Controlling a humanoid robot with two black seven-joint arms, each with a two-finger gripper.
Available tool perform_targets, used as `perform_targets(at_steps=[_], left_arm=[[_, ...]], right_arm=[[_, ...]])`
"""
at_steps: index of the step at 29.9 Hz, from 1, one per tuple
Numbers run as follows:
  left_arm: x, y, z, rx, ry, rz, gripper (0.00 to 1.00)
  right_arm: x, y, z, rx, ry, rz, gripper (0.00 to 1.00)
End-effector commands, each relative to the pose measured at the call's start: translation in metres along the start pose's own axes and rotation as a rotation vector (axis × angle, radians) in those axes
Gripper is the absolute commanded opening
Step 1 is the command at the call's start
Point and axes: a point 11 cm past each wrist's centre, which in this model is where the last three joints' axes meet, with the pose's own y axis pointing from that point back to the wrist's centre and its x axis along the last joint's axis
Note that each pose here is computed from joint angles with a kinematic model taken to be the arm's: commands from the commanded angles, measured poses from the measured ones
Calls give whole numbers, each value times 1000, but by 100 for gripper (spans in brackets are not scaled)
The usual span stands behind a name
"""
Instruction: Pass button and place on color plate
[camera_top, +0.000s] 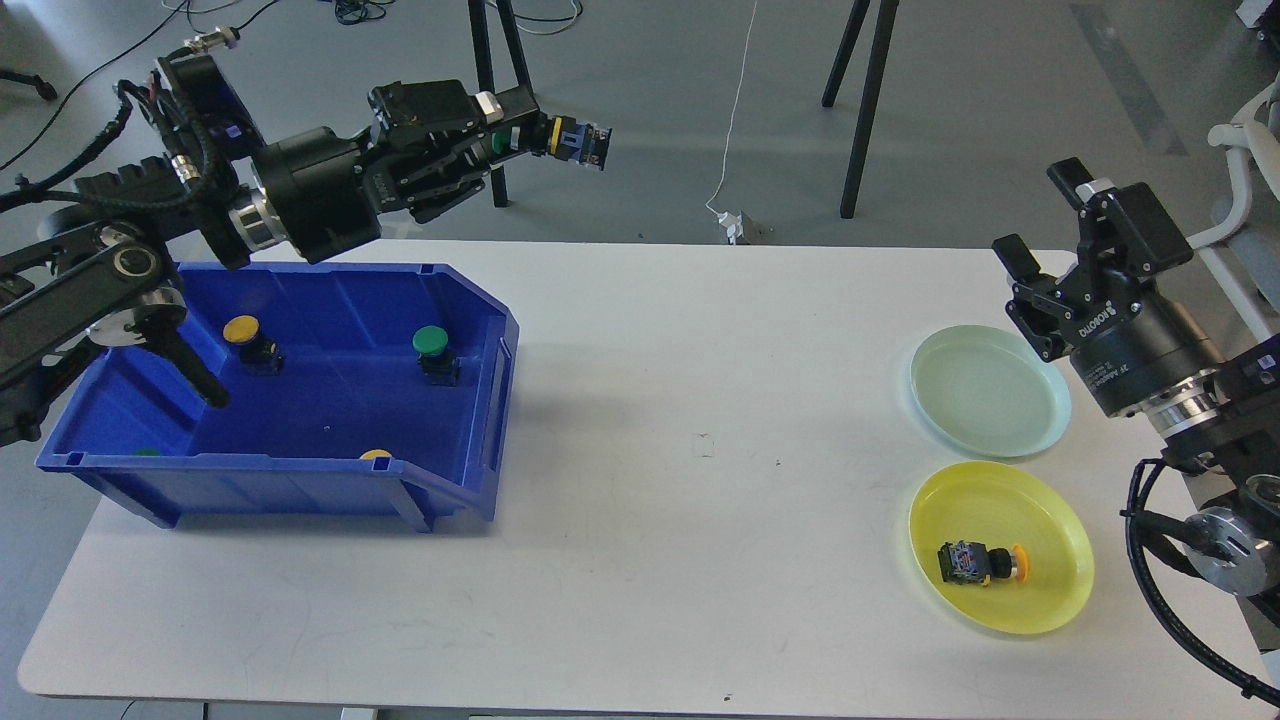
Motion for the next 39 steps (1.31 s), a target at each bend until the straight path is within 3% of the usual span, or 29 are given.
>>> perform_targets(at_steps=[1,11,21,39], left_arm=[[-22,-16,-23,-11,85,-14,4],[-24,-20,-33,-6,109,-2,4],[-25,-21,-34,-5,112,-2,5],[-25,-21,-34,-3,110,-4,5]], right_arm=[[-34,-23,-1,4,-40,-112,96],[-107,-82,-6,-8,-244,-313,96],[-127,-82,0,-28,-523,-396,96],[-152,-97,22,-67,-639,-414,94]])
